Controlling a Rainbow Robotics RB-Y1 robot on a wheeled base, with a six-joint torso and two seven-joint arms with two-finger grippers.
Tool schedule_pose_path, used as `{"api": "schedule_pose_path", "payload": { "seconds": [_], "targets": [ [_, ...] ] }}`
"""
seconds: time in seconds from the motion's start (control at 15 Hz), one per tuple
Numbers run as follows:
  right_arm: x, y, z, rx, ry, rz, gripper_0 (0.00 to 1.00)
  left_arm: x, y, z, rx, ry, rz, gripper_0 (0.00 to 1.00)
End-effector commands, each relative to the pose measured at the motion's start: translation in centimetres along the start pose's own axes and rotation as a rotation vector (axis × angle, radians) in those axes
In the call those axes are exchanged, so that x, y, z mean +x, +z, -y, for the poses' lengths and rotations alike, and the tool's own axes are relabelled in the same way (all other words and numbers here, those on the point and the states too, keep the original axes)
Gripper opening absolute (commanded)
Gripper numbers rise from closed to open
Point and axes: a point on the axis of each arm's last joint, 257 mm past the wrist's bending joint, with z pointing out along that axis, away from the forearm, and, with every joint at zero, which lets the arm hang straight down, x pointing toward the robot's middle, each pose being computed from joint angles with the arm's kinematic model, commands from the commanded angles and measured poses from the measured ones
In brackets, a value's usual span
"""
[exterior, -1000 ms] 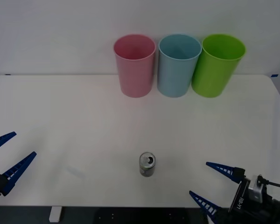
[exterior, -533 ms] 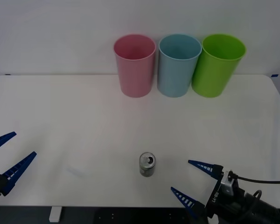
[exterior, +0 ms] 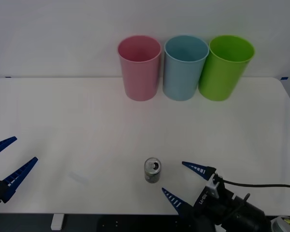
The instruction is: Grasp the object on the table and drop it into the matching bin: aluminum can to the light blue bin, PET bottle to the pink bin.
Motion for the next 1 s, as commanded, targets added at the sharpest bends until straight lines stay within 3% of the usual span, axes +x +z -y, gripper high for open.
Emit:
{"api": "schedule_pose_path", "payload": {
  "seconds": [0.07, 1.0],
  "targets": [
    [-0.2, 1.5, -0.3, 0.003, -0.004, -0.003, 1.00, 0.0, 0.0, 0.0, 0.000, 0.000, 0.000, 1.00],
    [0.3, 7.5, -1.7, 0.055, -0.026, -0.070, 1.00, 0.0, 0.0, 0.0, 0.000, 0.000, 0.000, 1.00]
  ]
}}
